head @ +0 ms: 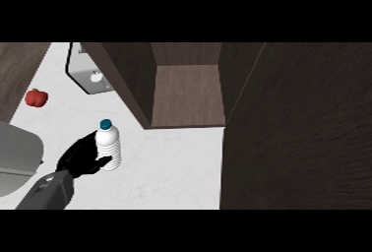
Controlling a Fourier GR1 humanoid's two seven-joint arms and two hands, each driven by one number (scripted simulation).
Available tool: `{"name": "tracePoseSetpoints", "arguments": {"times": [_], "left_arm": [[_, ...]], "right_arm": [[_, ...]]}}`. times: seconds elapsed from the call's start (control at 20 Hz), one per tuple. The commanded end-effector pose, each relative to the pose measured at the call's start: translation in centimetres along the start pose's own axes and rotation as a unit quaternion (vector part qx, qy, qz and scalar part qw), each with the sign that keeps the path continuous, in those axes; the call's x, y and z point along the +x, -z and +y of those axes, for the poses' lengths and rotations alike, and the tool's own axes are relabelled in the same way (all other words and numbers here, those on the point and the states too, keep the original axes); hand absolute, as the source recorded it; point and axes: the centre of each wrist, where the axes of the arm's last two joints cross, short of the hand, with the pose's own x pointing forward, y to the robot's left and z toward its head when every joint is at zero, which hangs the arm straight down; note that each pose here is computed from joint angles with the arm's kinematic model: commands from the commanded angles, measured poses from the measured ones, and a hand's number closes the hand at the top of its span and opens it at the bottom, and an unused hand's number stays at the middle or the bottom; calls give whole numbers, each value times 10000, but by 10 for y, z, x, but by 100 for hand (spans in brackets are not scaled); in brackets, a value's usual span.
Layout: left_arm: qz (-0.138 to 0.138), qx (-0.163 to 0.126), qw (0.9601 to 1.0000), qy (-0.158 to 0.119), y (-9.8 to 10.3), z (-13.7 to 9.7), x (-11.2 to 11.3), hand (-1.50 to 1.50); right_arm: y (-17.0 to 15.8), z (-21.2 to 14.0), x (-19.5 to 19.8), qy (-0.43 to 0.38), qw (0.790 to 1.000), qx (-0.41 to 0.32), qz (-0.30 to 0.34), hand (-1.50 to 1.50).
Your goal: Pick up the bottled water, place it into the cabinet and close the cabinet
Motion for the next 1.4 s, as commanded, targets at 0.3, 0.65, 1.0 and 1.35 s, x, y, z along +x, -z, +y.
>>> {"name": "tracePoseSetpoints", "arguments": {"times": [0.3, 0.65, 1.0, 1.35], "left_arm": [[-592, -542, 9962, -326, -11, 3, -6, 150], [-1597, 1034, 9809, -394, -4, -26, -44, 150], [-2139, 1341, 9644, -789, -13, -29, -55, 150], [-2024, 1031, 9693, -943, 6, -42, -31, 150]], "right_arm": [[-4, -6, -8, -12, 10000, 4, 20, -150], [-2, -2, -8, -134, 9999, 1, 37, -150], [-6, -13, -2, -98, 9999, -12, 132, -150], [-3, 7, -15, -87, 9999, -8, 106, -150]]}}
